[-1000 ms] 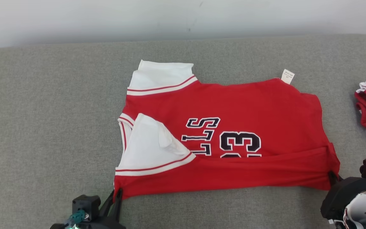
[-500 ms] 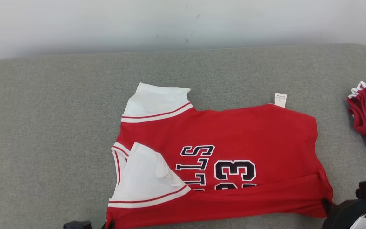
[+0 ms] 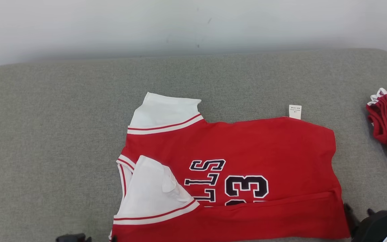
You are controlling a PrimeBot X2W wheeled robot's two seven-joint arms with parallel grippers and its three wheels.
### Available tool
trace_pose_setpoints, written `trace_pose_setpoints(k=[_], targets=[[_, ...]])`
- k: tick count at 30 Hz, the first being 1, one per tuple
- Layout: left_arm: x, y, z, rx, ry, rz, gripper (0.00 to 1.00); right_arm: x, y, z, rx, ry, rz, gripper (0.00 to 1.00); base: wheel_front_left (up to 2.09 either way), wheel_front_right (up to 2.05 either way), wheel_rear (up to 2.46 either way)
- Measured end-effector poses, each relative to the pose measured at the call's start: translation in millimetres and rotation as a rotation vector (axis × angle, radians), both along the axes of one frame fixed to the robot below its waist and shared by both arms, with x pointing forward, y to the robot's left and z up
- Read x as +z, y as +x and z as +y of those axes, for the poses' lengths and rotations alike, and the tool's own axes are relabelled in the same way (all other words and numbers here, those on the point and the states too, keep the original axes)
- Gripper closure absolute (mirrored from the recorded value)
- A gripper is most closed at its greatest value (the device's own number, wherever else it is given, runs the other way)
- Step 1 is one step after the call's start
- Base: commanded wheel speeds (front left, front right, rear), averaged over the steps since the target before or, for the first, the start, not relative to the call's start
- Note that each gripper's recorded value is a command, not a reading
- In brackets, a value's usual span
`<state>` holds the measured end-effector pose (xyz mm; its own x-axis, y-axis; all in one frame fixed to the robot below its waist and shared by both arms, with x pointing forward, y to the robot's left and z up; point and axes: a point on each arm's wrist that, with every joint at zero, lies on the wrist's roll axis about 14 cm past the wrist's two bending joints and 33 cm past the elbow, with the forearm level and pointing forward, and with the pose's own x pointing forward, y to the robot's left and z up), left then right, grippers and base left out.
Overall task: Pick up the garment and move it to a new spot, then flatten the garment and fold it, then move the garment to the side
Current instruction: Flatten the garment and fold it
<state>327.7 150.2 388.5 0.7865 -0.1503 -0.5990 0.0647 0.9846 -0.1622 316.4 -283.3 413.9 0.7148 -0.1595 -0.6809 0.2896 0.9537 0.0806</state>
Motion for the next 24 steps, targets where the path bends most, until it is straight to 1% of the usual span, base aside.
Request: trace_pose_setpoints(k=[3,7,14,16,17,21,24], targets=[[6.1,5.9,12.3,0.032,0.020,-0.012,0.00,16.1,6.9,-10.8,-0.020,-0.043,-0.051,0.00,0.00,0.00,0.00],[32.3,31.3,21.9,0.048,0.031,-0.119,0.00,39.2,23.4,-17.8,-0.027,-0.095,-0.125,0.00,0.00,0.00,0.00],[90.9,102.4,8.1,-0.021,0.019,-0.357,0.00,62.0,64.5,1.0,0.043,-0.133,-0.217,0.00,0.00,0.00,0.00],[101.5,121.8,1.9,-0.034,0.007,-0.398,0.00,65.7,77.9,6.8,0.062,-0.142,-0.243,0.00,0.00,0.00,0.00],[101.5,121.8,1.9,-0.034,0.007,-0.398,0.00,65.7,77.9,6.8,0.062,-0.142,-0.243,0.00,0.00,0.00,0.00],[116.2,167.9,-16.9,-0.085,-0.016,-0.446,0.00,63.9,103.9,23.6,0.119,-0.152,-0.264,0.00,0.00,0.00,0.00],[108.3,189.7,-25.0,-0.130,-0.002,-0.413,0.00,62.7,117.2,30.9,0.144,-0.156,-0.273,0.00,0.00,0.00,0.00]])
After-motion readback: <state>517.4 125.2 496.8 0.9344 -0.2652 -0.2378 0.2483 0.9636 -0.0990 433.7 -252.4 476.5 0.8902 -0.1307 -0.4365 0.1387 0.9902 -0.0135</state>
